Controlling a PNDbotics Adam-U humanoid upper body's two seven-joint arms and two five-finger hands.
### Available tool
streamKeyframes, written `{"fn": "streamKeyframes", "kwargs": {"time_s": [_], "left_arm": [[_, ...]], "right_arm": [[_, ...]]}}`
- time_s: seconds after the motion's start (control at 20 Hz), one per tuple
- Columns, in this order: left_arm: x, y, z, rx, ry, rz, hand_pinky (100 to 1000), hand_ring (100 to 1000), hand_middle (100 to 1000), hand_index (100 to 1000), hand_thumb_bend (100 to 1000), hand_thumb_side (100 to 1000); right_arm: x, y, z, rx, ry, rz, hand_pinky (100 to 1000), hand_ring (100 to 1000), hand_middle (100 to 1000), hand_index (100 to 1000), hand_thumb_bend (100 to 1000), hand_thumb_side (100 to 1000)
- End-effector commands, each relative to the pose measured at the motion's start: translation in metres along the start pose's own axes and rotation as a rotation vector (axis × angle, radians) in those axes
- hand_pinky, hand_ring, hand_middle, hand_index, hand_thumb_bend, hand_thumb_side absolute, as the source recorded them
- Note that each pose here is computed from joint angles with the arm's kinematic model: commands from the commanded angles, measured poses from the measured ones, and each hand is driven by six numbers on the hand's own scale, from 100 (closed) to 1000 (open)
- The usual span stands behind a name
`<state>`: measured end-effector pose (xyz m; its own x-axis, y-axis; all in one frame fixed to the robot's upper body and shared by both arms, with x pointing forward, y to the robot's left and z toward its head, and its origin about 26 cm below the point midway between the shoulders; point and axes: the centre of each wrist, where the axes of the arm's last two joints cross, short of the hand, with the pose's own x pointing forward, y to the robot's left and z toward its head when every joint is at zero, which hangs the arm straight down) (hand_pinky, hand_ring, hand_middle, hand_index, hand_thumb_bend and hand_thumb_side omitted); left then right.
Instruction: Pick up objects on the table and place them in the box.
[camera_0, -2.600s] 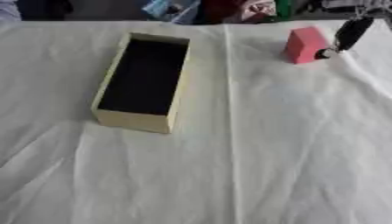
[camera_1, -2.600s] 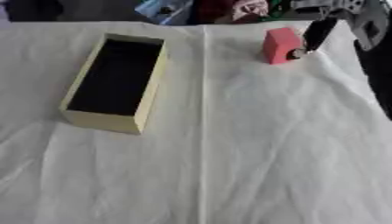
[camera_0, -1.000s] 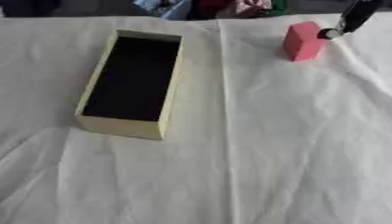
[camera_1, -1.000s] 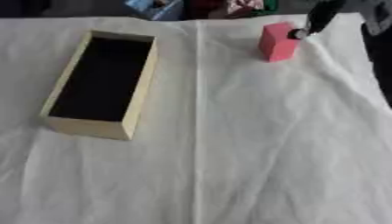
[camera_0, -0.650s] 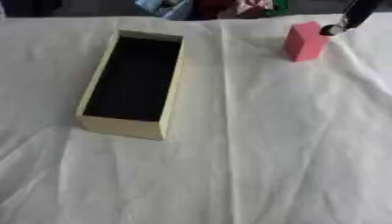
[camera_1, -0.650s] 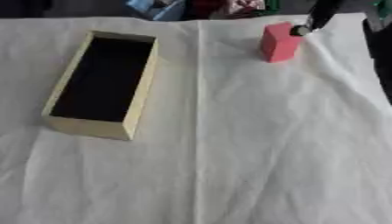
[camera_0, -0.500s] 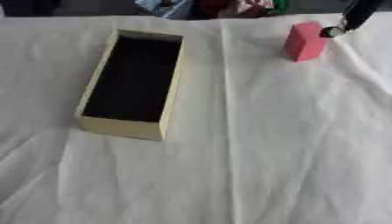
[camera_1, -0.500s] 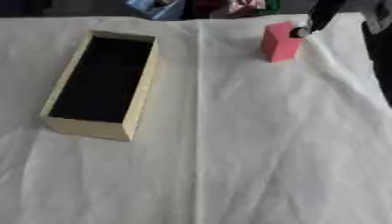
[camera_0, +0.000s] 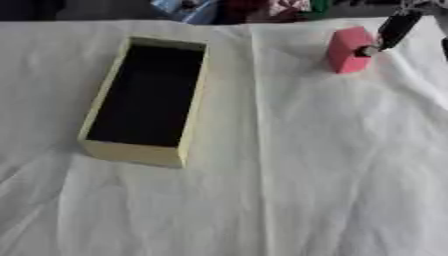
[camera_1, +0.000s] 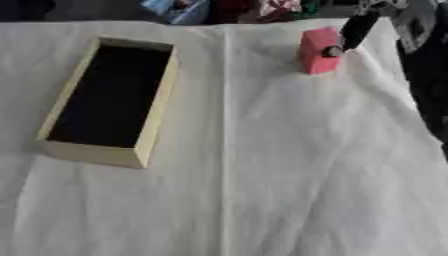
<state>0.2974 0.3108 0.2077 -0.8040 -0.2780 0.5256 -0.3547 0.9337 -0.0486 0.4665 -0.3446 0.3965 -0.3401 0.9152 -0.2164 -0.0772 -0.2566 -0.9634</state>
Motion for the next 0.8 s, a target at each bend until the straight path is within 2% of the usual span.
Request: {"fn": "streamKeyframes", "kwargs": {"time_s": [0.05,0.25,0.65,0.7,0.8], "left_arm": [[0.008,0.001,-0.008,-0.014,-0.047,-0.002,556,537,533,685,100,134],[0.008,0.000,-0.009,-0.013,-0.048,-0.001,557,537,533,685,100,136],[0.008,0.000,-0.009,-0.018,-0.048,0.002,557,538,532,684,100,140],[0.008,0.000,-0.009,-0.018,-0.049,0.003,558,538,532,684,100,140],[0.008,-0.001,-0.009,-0.017,-0.049,0.004,558,538,532,684,100,141]], "right_arm": [[-0.013,-0.008,0.014,0.011,0.036,0.034,904,948,1000,1000,452,100],[-0.016,-0.002,0.013,0.039,0.055,0.037,903,949,1000,1000,451,100],[-0.016,0.006,0.009,0.124,0.072,0.038,896,948,990,1000,380,100],[-0.015,0.006,0.008,0.125,0.075,0.035,894,945,981,1000,364,100],[-0.014,0.006,0.008,0.109,0.078,0.026,886,931,945,981,251,100]]}}
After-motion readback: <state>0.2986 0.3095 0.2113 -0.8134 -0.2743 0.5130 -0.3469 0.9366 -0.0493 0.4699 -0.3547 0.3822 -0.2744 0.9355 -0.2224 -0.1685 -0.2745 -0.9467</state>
